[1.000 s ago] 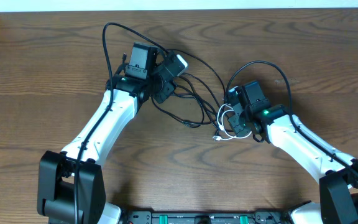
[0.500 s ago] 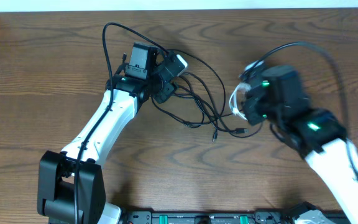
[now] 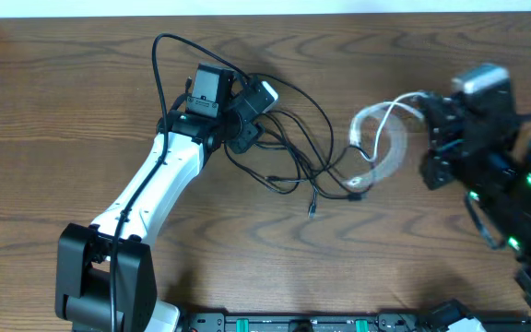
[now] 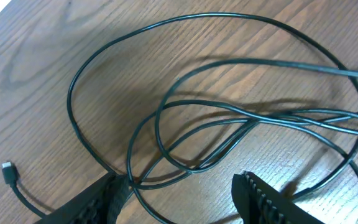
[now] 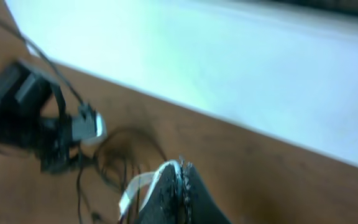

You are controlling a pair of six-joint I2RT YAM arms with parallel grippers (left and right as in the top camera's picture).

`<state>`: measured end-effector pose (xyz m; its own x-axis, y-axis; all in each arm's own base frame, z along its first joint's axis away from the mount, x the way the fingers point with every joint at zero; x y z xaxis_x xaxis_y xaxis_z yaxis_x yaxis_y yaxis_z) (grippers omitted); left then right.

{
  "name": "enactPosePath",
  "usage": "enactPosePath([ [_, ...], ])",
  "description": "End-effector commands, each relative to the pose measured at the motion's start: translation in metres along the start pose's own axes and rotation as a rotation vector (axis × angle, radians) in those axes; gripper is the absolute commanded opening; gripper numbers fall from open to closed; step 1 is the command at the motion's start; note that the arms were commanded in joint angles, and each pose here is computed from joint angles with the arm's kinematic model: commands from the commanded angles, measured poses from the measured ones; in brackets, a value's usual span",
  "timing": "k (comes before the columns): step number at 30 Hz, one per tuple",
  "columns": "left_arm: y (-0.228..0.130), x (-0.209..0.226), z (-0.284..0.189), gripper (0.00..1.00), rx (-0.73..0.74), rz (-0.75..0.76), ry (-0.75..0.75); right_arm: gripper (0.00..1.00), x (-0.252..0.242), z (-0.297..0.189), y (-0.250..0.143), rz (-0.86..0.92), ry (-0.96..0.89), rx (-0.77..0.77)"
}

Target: Untangle cables

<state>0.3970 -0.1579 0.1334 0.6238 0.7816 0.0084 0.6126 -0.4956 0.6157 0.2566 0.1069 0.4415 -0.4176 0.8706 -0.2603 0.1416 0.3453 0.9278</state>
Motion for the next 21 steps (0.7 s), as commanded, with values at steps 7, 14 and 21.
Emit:
enactPosePath([
  [7, 0.002, 0.003, -0.005, 0.59, -0.009, 0.002, 0.009, 0.01, -0.017, -0.038, 0.041, 0.021, -0.062, -0.127],
  [14, 0.001, 0.003, -0.005, 0.60, -0.004, 0.000, 0.007, 0.01, -0.055, -0.048, 0.037, 0.037, -0.291, -0.085],
  [21, 0.001, 0.003, -0.005, 0.60, -0.004, 0.000, 0.007, 0.01, -0.111, -0.099, 0.048, 0.091, -0.643, -0.092],
])
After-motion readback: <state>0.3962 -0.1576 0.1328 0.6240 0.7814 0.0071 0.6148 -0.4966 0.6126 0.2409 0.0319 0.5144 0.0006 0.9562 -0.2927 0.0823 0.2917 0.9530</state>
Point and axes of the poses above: each gripper's point midway between its finger pads, its own z axis out along the fingers, its own x axis along the line the jaws close on, y = z × x, the point moved 1 cm from there along -z, back along the fingers, and after that the axes turned 13 degrees about -z, right-handed, at the moved point
